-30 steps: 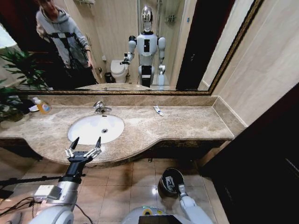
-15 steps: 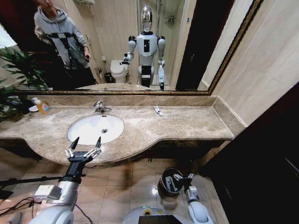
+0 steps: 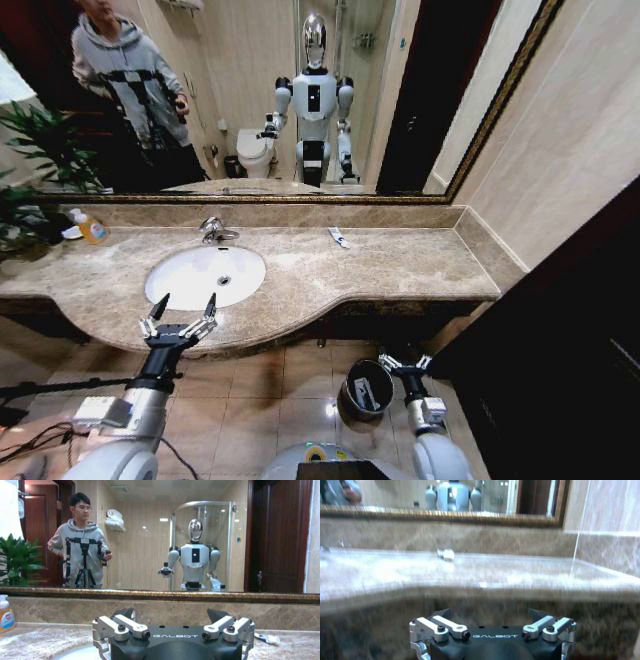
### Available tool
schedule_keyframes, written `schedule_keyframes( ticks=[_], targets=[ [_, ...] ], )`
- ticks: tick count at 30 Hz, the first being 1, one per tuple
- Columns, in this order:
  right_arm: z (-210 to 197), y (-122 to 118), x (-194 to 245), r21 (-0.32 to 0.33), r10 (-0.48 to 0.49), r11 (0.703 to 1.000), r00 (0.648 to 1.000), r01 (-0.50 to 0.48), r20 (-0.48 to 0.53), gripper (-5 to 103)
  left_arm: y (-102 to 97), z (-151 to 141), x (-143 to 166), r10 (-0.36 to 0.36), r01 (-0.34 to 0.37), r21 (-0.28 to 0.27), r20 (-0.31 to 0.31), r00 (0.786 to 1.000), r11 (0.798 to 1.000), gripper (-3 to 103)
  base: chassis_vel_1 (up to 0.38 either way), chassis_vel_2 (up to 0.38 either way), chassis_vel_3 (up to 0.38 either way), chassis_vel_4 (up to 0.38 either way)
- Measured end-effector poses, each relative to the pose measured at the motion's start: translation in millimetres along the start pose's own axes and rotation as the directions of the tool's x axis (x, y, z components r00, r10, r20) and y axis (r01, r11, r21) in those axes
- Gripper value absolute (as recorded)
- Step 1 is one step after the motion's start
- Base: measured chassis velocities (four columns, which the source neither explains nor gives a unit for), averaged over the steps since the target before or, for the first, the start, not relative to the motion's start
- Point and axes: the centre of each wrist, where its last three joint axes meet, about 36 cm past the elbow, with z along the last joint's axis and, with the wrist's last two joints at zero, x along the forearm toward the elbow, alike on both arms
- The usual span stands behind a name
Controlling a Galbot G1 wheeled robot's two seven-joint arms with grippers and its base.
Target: Pick up the trash from the sink and place it in the trash bin.
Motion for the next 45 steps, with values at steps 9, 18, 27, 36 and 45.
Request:
schedule_keyframes(
  ticks=[9,18,27,36,45],
  targets=[
    [-52,6,-29,-0.012,-0.055,0.998,0.994,0.056,0.096,100,0.0,0,0,0.000,0.000,0.000,0.000,1.000,1.000,100,0.000,0.000,0.000,0.000],
    [-81,11,-77,0.000,-0.110,0.994,0.984,0.112,0.141,100,0.0,0,0,0.000,0.000,0.000,0.000,1.000,1.000,100,0.000,0.000,0.000,0.000],
    [-106,37,-157,0.045,-0.225,0.974,0.961,0.220,0.162,100,0.0,0,0,0.000,0.000,0.000,0.000,1.000,1.000,100,0.000,0.000,0.000,0.000],
    [-108,79,-224,-0.067,-0.333,0.939,0.941,0.337,0.060,100,0.0,0,0,0.000,0.000,0.000,0.000,1.000,1.000,100,0.000,0.000,0.000,0.000],
    [-130,104,-310,-0.081,-0.328,0.940,0.944,0.330,0.033,100,0.0,0,0,0.000,0.000,0.000,0.000,1.000,1.000,100,0.000,0.000,0.000,0.000]
  ],
)
